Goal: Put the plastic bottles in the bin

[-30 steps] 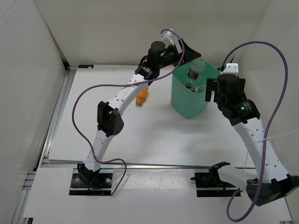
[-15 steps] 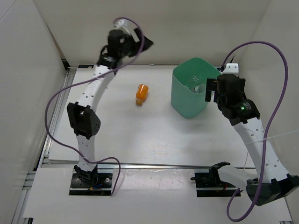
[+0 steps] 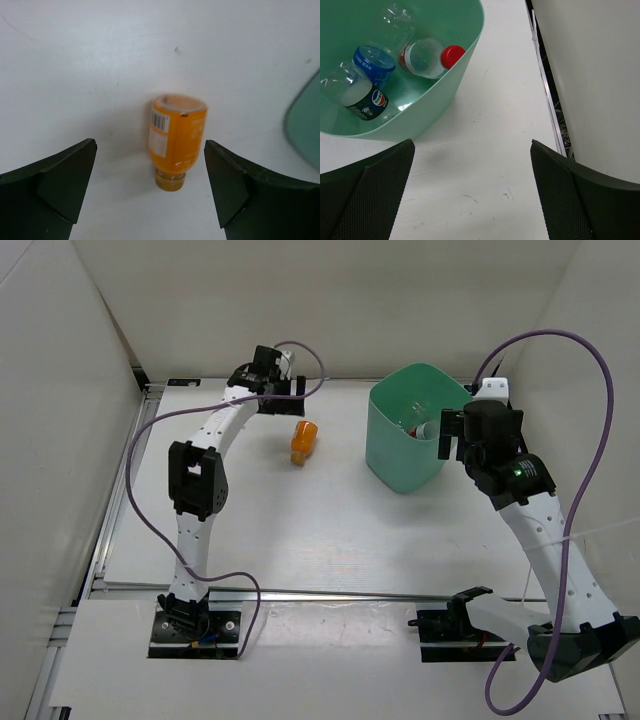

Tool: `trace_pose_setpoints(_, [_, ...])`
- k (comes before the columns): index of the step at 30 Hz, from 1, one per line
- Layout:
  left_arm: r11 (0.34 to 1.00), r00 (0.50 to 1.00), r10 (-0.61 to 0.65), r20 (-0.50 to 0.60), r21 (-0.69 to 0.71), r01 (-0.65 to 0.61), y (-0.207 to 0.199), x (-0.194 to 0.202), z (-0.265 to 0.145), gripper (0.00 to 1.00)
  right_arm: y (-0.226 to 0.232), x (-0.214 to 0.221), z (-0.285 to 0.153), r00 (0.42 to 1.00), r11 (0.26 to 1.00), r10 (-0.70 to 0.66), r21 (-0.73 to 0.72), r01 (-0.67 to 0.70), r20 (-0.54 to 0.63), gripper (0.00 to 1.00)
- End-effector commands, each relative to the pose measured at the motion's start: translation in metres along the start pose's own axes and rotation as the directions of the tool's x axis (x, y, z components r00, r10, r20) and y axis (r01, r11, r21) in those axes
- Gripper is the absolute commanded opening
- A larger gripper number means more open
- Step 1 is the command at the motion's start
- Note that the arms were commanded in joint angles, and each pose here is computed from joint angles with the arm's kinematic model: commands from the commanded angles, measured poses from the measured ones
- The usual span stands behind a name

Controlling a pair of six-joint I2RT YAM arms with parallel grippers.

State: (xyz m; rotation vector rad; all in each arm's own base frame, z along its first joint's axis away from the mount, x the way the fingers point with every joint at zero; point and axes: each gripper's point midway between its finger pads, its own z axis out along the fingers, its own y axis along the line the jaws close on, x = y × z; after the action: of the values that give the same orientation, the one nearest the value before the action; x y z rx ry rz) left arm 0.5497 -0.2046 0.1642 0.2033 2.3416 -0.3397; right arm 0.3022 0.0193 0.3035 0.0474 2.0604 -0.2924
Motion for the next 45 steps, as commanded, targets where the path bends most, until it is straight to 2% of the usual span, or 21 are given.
trace_pose_setpoints(1, [0.997,0.997,0.063,-0.045,-0.031,-0.065,0.013,0.010,-0.016,1.00,0.000,0.001,0.000,1.000,1.000,0.017,-0.003,-0.017,0.018,1.00])
trace_pose_setpoints(8, [0.998,0.988,0.052,-0.148,0.049,-0.045,0.000,0.047,0.003,1.00,0.001,0.008,0.003,1.000,1.000,0.007,-0.001,-0.007,0.001,1.00])
trace_pose_setpoints(15, [0.990,0.985,0.080,-0.154,0.129,-0.060,-0.033,0.054,0.020,1.00,0.000,0.008,0.003,1.000,1.000,-0.011,-0.001,0.011,0.001,1.00])
trace_pose_setpoints(28, [0.983,0.968,0.023,-0.249,0.183,0.023,-0.039,0.093,0.067,1.00,0.003,0.003,0.005,0.999,0.999,-0.035,-0.009,0.035,-0.006,1.00])
trace_pose_setpoints(31, [0.981,0.965,0.023,-0.261,0.193,0.029,-0.040,0.098,0.067,0.80,0.005,0.003,0.006,0.999,0.999,-0.031,-0.019,0.031,-0.017,1.00])
trace_pose_setpoints(32, [0.980,0.965,0.032,-0.260,0.196,0.020,-0.040,0.098,0.067,0.62,0.006,0.003,0.006,1.000,1.000,-0.019,-0.019,0.019,-0.017,1.00])
trace_pose_setpoints(33, [0.980,0.965,0.032,-0.260,0.196,0.020,-0.040,0.098,0.067,0.53,0.008,0.003,0.006,1.000,0.999,-0.019,-0.030,0.019,-0.018,1.00])
trace_pose_setpoints(35, [0.986,0.973,0.033,-0.228,0.166,0.005,-0.036,0.085,0.059,0.42,0.009,0.001,0.007,1.000,1.000,-0.008,-0.030,0.007,-0.019,1.00])
trace_pose_setpoints(38, [0.988,0.995,0.012,-0.101,0.156,0.004,-0.039,0.032,0.033,0.39,0.011,0.003,0.010,1.000,1.000,-0.012,-0.029,0.012,-0.027,1.00])
trace_pose_setpoints(40, [0.982,0.999,-0.030,0.034,0.189,0.023,-0.043,-0.021,0.006,0.38,0.010,0.003,0.010,1.000,1.000,-0.003,-0.020,0.003,-0.027,1.00])
trace_pose_setpoints(41, [0.972,0.988,-0.102,0.112,0.222,0.075,-0.045,-0.052,-0.009,0.36,0.010,0.007,0.011,0.999,1.000,-0.009,-0.019,0.008,-0.036,1.00])
trace_pose_setpoints(43, [0.939,0.952,-0.176,0.251,0.334,0.085,-0.065,-0.108,-0.057,0.36,0.010,0.010,0.011,0.999,1.000,0.001,-0.018,-0.001,-0.038,1.00])
trace_pose_setpoints(45, [0.886,0.892,-0.297,0.341,0.447,0.124,-0.086,-0.153,-0.092,0.39,0.010,0.012,0.010,0.999,1.000,0.024,-0.017,-0.025,-0.040,1.00])
